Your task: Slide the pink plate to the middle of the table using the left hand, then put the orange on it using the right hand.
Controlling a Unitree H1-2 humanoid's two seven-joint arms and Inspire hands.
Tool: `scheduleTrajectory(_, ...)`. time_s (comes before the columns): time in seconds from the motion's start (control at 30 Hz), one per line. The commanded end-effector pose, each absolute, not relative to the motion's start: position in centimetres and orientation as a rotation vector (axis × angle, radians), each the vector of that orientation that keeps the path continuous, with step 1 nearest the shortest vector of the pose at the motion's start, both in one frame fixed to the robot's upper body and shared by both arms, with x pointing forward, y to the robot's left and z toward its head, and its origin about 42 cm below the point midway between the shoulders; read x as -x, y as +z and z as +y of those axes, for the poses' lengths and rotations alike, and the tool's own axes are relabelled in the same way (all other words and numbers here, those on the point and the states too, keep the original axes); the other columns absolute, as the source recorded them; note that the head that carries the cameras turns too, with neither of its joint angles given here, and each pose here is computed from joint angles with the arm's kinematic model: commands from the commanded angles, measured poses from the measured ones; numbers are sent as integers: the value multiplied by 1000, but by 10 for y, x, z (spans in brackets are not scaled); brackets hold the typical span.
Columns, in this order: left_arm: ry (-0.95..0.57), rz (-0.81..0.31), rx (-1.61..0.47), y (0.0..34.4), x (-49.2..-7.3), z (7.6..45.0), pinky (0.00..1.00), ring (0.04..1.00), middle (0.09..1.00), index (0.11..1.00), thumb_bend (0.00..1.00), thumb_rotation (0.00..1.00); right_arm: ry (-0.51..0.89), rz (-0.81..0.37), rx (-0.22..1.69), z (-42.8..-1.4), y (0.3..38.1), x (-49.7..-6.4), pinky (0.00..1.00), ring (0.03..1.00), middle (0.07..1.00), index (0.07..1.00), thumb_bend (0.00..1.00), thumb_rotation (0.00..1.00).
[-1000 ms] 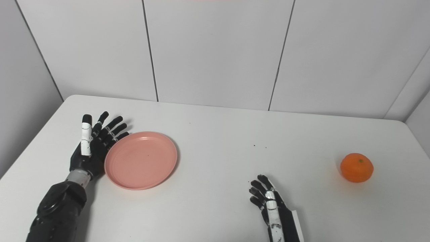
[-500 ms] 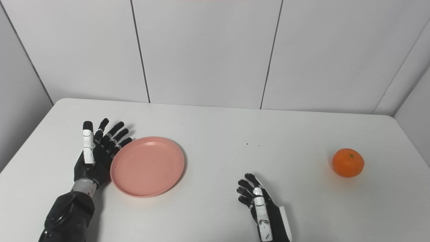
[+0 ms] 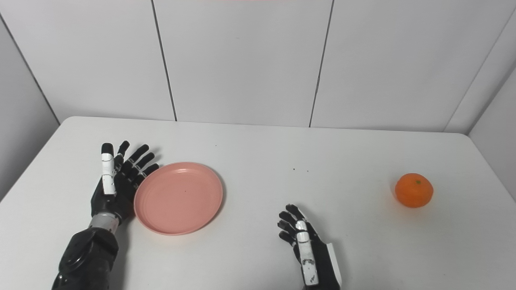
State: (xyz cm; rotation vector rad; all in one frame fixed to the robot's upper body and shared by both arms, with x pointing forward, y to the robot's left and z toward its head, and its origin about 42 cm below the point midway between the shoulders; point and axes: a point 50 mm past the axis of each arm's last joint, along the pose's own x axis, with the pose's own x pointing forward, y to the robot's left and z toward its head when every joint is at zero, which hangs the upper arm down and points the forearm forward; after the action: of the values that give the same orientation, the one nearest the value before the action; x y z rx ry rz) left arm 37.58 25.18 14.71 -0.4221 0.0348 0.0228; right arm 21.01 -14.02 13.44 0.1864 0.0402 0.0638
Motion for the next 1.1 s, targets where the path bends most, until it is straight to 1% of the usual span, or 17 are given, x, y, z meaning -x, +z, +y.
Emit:
scheduleTrajectory(0.0,13,111,428,135,-371,243,727,822,832,999,806,864,62,119,-220,-131,125,-188,816,832,822,846,828,959)
scheduleTrajectory(0.1,10,122,436,134,-371,241,737,821,834,994,801,871,66,120,-222,-126,125,-189,815,828,817,845,828,949)
scheduleTrajectory(0.23,6,132,454,133,-372,236,725,815,813,991,801,857,70,129,-223,-119,126,-191,818,821,811,846,821,951)
scheduleTrajectory(0.4,-11,145,473,133,-371,230,758,830,829,999,800,854,72,130,-221,-114,128,-192,814,820,811,851,803,969)
scheduleTrajectory(0.6,-4,165,483,130,-367,219,725,823,824,993,791,846,74,135,-214,-113,130,-192,815,819,813,850,791,982)
scheduleTrajectory(0.73,-17,175,512,128,-363,211,729,826,828,992,776,854,74,133,-211,-112,130,-192,809,810,804,845,794,979)
scheduleTrajectory(0.87,-32,183,530,125,-358,203,730,828,825,995,783,847,78,129,-210,-112,128,-190,809,813,804,847,803,978)
scheduleTrajectory(0.93,-43,186,532,125,-355,199,731,829,829,998,776,851,79,130,-217,-112,128,-190,804,812,802,849,810,973)
scheduleTrajectory(0.97,-48,186,532,125,-354,197,747,841,845,1000,759,870,78,133,-222,-112,128,-190,810,813,803,850,807,968)
scheduleTrajectory(1.07,-44,197,537,126,-353,192,739,831,843,994,750,874,80,133,-221,-111,129,-190,807,812,806,851,799,971)
